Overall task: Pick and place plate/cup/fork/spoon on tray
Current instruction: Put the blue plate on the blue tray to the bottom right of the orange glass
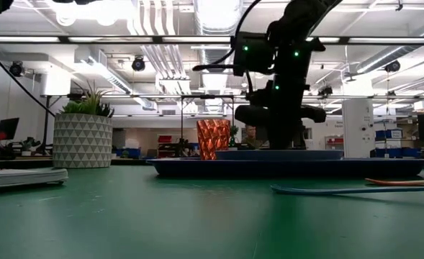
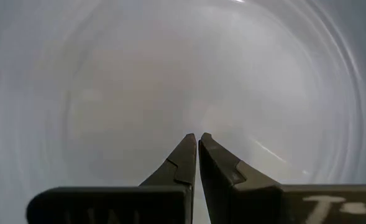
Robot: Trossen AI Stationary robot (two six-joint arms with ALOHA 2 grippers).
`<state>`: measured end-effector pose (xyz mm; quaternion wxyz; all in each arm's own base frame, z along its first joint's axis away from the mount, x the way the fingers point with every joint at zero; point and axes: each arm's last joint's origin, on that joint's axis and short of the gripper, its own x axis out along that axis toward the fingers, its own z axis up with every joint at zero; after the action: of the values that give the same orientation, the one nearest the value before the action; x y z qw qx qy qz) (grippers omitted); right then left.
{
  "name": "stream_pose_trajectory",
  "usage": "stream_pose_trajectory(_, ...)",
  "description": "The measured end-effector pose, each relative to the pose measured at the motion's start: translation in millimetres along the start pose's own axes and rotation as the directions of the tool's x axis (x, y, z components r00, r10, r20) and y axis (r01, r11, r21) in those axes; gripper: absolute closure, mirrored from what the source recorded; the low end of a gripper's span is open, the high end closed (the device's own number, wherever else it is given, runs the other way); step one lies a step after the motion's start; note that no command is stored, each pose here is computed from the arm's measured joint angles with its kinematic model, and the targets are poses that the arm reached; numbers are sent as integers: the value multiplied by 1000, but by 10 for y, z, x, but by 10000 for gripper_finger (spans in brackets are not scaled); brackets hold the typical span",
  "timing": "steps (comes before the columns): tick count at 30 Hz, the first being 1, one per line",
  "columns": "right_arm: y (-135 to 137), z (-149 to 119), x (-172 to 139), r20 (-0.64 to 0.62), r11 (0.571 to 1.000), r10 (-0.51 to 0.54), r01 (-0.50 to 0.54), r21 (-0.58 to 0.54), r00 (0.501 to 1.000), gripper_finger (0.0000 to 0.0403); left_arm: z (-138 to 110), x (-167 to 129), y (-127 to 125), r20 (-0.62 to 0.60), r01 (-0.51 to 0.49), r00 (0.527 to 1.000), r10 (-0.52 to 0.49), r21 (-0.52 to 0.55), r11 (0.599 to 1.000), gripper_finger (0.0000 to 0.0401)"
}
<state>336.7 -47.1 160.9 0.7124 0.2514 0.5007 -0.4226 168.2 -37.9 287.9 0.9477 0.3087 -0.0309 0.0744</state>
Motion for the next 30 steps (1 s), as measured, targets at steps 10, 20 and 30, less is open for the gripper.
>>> stream_pose_trajectory(10,-20,-75,147,-1,998,-48,48,-30,999,394,-12,10,-5,-23,-17,1000,17,4,1000,356)
stream_pose_trajectory(20,-94,-134,161,4,996,-85,85,-29,996,394,-18,17,-13,-27,-14,1000,14,6,1000,356)
stream_pose_trajectory(30,-171,-201,167,-29,991,-129,128,-40,991,394,-22,18,-12,-36,-25,999,25,8,1000,356)
